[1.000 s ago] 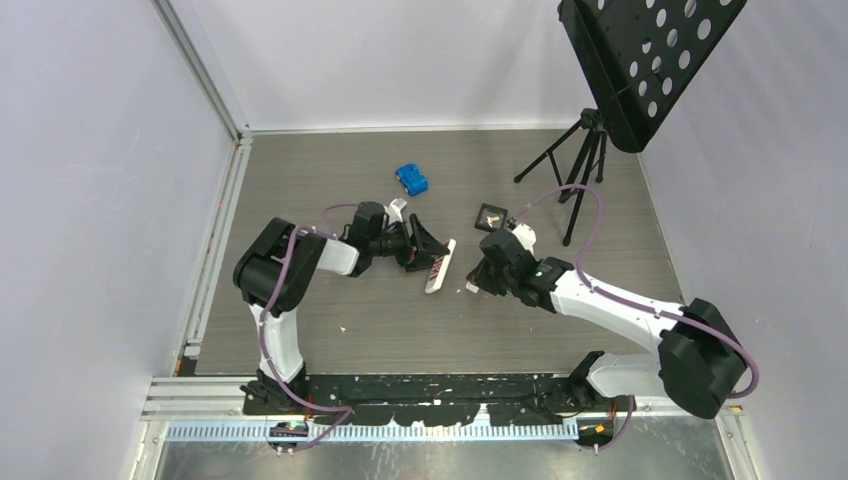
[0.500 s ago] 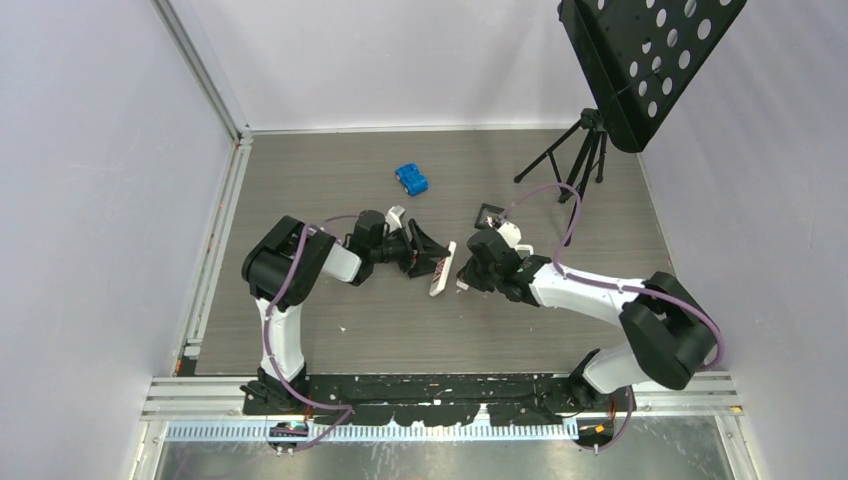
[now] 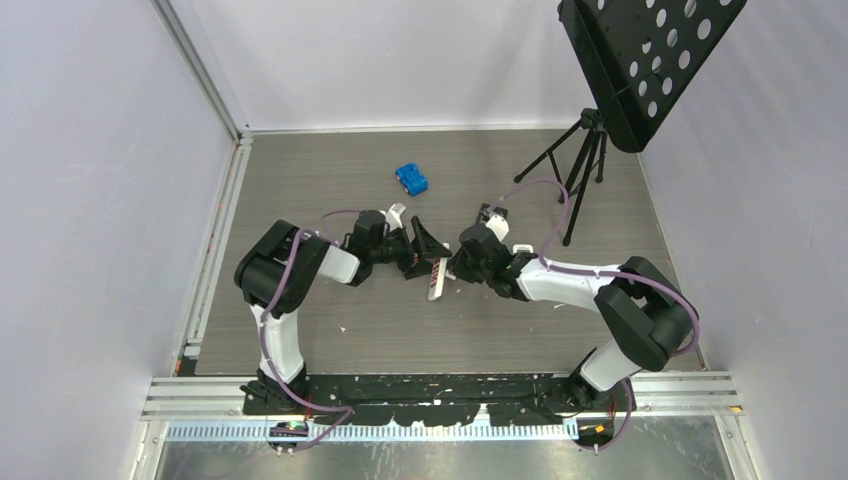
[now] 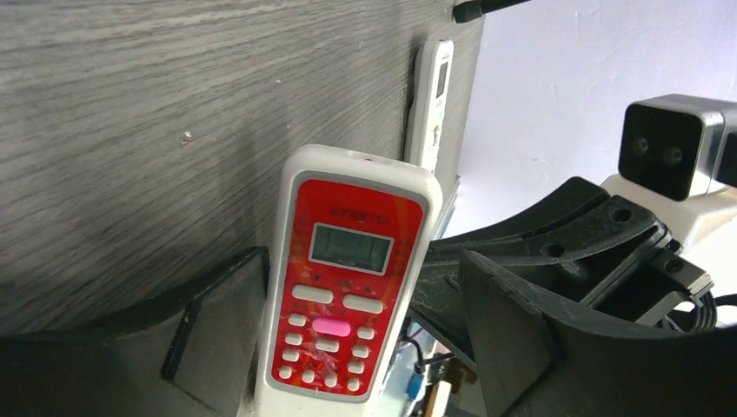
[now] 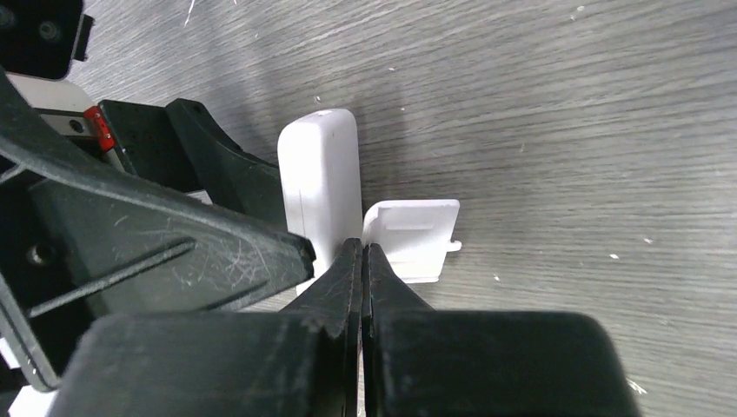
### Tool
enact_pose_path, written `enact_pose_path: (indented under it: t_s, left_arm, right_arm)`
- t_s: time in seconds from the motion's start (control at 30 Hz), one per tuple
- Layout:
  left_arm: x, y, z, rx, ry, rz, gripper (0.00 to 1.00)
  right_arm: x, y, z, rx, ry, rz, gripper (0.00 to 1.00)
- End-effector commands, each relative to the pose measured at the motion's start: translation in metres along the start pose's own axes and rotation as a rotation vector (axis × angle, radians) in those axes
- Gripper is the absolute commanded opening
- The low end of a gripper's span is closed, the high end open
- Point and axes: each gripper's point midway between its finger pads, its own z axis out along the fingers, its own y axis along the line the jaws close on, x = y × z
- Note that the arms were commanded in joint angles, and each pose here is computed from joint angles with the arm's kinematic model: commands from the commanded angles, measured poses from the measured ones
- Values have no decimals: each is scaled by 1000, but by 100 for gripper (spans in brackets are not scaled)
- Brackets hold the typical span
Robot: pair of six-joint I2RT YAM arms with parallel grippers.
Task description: Load the batteries into the remote control
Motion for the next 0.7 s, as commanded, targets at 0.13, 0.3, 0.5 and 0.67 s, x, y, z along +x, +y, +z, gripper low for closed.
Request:
enact_pose_path:
  t_s: [0.13, 0.3, 0.5, 0.67]
  left_arm:
    - [-2, 21, -17, -169, -52, 118, 87]
    - [-10, 32, -37, -329, -94, 194, 92]
    - [-11, 31, -50, -400, -95, 234, 93]
    - [-15, 42, -58, -486, -92, 260, 93]
  right_arm:
    - [-21, 33, 5, -101, -68, 2, 0]
    - [-23, 39, -1, -128, -64, -1, 0]
    - [-16, 56, -1, -207, -22, 0, 0]
    - [-17, 52, -1, -185, -29, 6, 0]
